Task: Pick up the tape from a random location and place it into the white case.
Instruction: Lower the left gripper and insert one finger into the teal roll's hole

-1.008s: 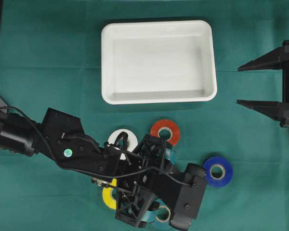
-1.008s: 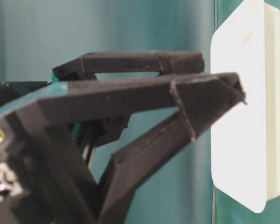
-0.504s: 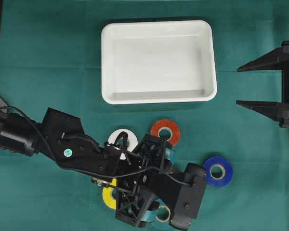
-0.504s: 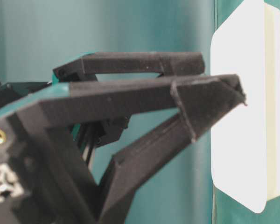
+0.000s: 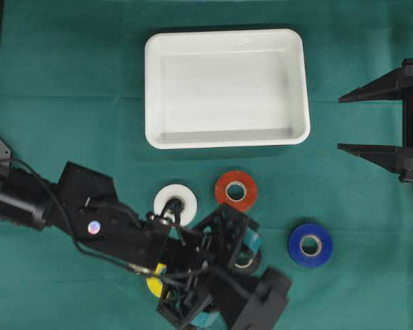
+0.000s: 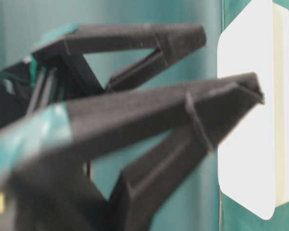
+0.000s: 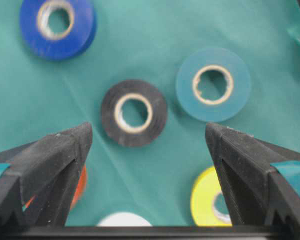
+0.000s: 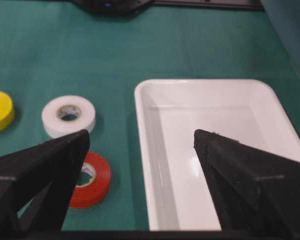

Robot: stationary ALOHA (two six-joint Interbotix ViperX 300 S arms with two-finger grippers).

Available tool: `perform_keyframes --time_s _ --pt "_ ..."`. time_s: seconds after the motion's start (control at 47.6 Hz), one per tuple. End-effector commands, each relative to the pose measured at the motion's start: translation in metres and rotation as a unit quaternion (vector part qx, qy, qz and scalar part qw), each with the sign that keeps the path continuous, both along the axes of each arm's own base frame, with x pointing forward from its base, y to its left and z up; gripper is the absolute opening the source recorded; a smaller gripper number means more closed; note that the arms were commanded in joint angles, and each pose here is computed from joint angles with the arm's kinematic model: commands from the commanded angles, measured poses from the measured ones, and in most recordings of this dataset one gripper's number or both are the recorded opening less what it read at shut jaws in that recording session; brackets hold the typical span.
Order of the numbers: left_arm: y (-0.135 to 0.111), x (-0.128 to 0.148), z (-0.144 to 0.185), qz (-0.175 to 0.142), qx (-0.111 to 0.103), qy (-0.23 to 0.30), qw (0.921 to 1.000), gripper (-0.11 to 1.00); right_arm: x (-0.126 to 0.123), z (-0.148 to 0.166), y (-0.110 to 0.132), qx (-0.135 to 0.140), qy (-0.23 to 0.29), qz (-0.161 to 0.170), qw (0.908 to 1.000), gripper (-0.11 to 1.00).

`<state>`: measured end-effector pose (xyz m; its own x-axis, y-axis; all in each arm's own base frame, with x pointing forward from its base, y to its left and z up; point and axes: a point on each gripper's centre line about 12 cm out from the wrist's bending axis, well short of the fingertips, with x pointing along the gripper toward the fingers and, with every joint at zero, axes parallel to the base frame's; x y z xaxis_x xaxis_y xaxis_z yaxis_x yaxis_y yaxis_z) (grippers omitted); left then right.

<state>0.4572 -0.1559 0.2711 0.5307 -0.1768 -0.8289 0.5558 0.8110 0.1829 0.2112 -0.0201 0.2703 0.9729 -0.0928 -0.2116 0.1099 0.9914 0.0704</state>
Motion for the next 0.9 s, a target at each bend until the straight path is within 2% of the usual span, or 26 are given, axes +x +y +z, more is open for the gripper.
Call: perform_keyframes --time_s 0.0,0.105,0.189,0.273,0.882 --pt "-0.008 -0.003 0.017 -0.036 0.010 -0.032 0.9988 0.98 0.003 0.007 0.000 0.001 -0.008 0.000 1.0000 0.92" --pt "-0.011 -0.005 0.016 -0.084 0.039 -0.043 0.9948 0.98 0.002 0.007 0.000 -0.001 -0.008 0.000 1.0000 0.92" --pt "-0.013 -0.006 0.017 -0.128 0.067 -0.054 0.9881 0.98 0.003 0.007 0.000 0.001 -0.008 0.000 1.0000 0.92" --pt "-0.016 -0.007 0.016 -0.151 0.081 -0.060 0.9834 0.98 0.003 0.006 0.000 0.000 -0.007 0.000 1.0000 0.92" --pt "-0.018 0.000 0.018 -0.149 0.074 -0.088 0.9821 0.97 0.003 0.005 0.000 0.000 -0.005 0.001 1.0000 0.92"
